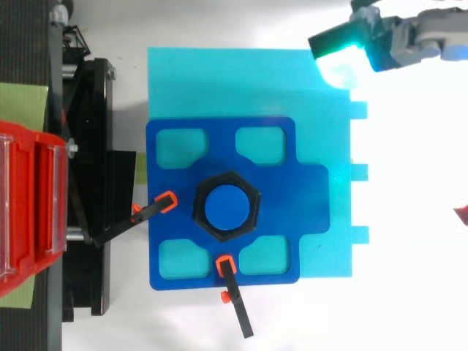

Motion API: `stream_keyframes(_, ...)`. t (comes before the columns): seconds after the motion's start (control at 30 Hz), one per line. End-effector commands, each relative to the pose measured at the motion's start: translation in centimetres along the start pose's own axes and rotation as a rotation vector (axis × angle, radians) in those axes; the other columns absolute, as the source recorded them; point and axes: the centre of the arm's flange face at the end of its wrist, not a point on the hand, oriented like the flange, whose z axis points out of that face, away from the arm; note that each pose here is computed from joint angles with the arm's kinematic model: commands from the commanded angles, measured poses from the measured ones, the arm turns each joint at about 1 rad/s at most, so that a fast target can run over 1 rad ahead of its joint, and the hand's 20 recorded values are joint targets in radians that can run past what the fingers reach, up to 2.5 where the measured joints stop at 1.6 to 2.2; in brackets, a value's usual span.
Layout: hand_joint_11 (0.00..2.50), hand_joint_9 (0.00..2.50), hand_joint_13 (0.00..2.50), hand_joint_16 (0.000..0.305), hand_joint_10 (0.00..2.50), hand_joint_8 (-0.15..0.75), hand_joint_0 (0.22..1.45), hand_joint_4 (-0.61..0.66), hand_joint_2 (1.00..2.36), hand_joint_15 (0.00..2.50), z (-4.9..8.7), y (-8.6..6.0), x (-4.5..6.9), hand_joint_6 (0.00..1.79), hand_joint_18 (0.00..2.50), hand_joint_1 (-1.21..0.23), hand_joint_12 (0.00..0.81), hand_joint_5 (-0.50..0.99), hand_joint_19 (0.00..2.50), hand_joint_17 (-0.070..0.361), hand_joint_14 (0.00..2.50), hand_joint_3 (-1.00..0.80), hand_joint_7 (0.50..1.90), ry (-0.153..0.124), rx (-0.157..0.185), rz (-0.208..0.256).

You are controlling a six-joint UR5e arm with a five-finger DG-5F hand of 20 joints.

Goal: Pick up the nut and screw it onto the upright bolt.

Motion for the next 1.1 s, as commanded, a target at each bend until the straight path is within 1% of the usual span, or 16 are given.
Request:
stream_keyframes(0.0, 0.00, 0.23, 0.06, 0.047, 0.00, 0.243, 0.50, 0.20, 1.00, 0.00, -0.05, 0.04, 0.11, 0.50, 0.00, -0.33, 0.378, -0.23, 0.00, 0.106, 0.00, -0.50, 0.58, 0.001, 0.015, 0.003)
stream_keyframes(0.1, 0.00, 0.16, 0.01, 0.047, 0.00, 0.230, 0.50, 0.17, 1.00, 0.00, 0.08, 0.20, 0.20, 0.50, 0.00, -0.31, 0.375, -0.24, 0.00, 0.106, 0.00, -0.50, 0.60, -0.001, 0.011, 0.002)
stream_keyframes(0.33, 0.00, 0.15, 0.00, 0.048, 0.00, 0.228, 0.49, 0.15, 1.00, 0.00, 0.07, 0.22, 0.09, 0.50, 0.00, -0.31, 0.377, -0.24, 0.00, 0.107, 0.00, -0.50, 0.61, -0.004, 0.010, 0.002)
stream_keyframes(0.47, 0.00, 0.19, 0.04, 0.047, 0.00, 0.232, 0.49, 0.15, 1.00, 0.00, -0.03, 0.18, 0.19, 0.50, 0.00, -0.33, 0.373, -0.24, 0.00, 0.107, 0.00, -0.50, 0.61, 0.006, 0.016, 0.002)
stream_keyframes(0.67, 0.00, 0.23, 0.08, 0.048, 0.00, 0.232, 0.49, 0.14, 1.00, 0.00, -0.06, 0.18, 0.22, 0.50, 0.00, -0.33, 0.368, -0.23, 0.00, 0.108, 0.00, -0.50, 0.62, 0.009, 0.017, 0.002)
stream_keyframes(0.9, 0.00, 0.19, 0.05, 0.047, 0.00, 0.217, 0.48, 0.10, 1.00, 0.00, -0.06, 0.18, 0.22, 0.50, 0.00, -0.29, 0.369, -0.24, 0.00, 0.106, 0.00, -0.50, 0.62, 0.009, 0.017, 0.002)
stream_keyframes(1.07, 0.00, 0.15, 0.02, 0.048, 0.00, 0.212, 0.47, 0.07, 1.00, 0.00, -0.06, 0.18, 0.22, 0.50, 0.00, -0.29, 0.371, -0.24, 0.00, 0.108, 0.00, -0.50, 0.65, 0.009, 0.017, 0.002)
